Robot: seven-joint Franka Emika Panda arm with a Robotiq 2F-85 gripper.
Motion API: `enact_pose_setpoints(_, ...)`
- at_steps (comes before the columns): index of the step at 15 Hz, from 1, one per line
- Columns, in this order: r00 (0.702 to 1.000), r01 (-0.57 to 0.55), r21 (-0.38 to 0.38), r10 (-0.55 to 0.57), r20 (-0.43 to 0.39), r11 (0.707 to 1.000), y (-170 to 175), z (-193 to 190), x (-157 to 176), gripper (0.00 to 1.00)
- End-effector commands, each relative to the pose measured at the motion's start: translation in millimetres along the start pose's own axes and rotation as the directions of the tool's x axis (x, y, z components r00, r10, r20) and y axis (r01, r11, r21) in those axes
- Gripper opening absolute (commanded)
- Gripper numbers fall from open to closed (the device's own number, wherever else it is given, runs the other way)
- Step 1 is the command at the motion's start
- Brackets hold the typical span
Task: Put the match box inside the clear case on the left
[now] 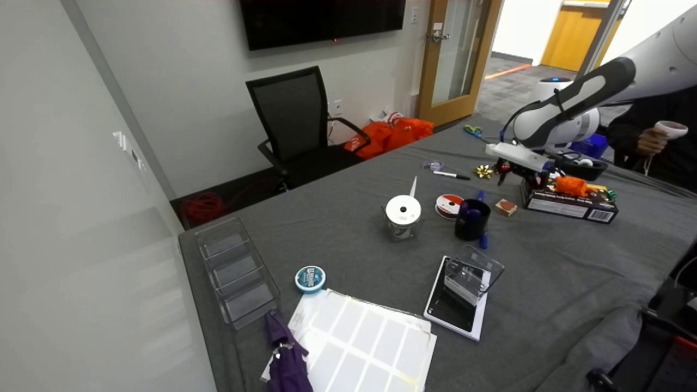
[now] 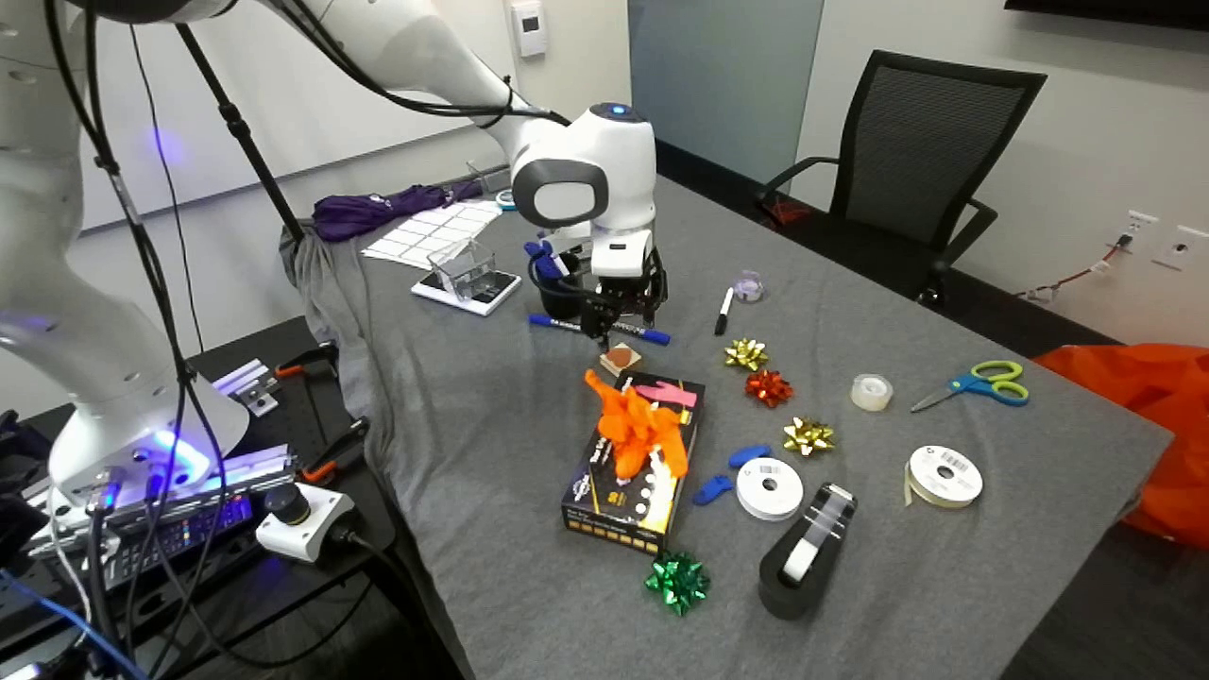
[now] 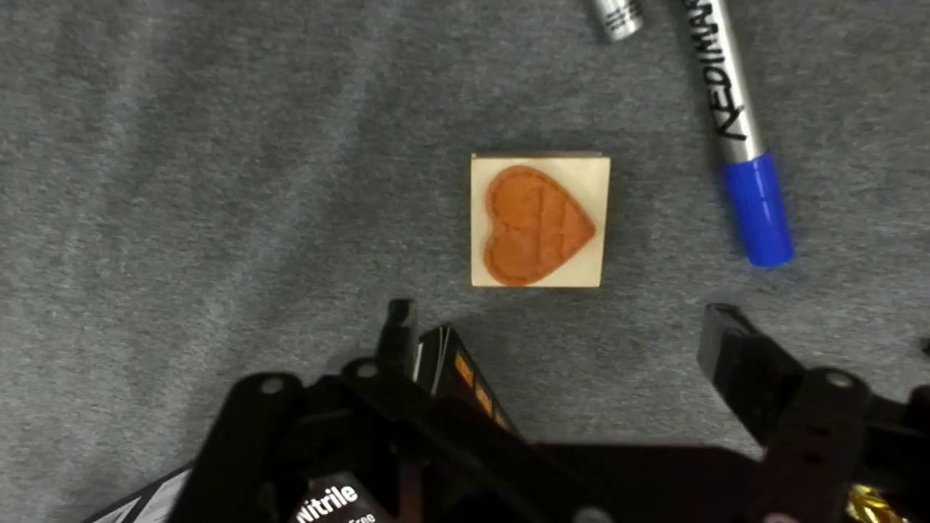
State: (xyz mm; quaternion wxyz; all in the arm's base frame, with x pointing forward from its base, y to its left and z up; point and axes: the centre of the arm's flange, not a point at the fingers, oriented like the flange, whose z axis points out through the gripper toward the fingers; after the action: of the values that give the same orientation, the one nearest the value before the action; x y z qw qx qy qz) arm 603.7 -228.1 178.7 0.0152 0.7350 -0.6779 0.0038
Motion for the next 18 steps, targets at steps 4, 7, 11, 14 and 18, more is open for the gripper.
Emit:
enact_pose_setpoints(4, 0.999, 0.039, 0.003, -0.039, 0.038, 0.999, 4, 33, 25, 1.00)
enact_pose_setpoints(7, 0.997, 0.054, 0.013, -0.054, 0.057, 0.998, 10, 41, 20, 1.00)
enact_pose_setpoints(11, 0.995, 0.053, 0.031, -0.055, 0.082, 0.998, 5, 46, 11, 1.00)
enact_pose_setpoints(14, 0.995, 0.052, 0.032, -0.055, 0.088, 0.998, 3, 51, 8, 0.75)
enact_pose_setpoints(18, 0.995, 0.051, 0.025, -0.053, 0.090, 0.998, 4, 50, 7, 0.51)
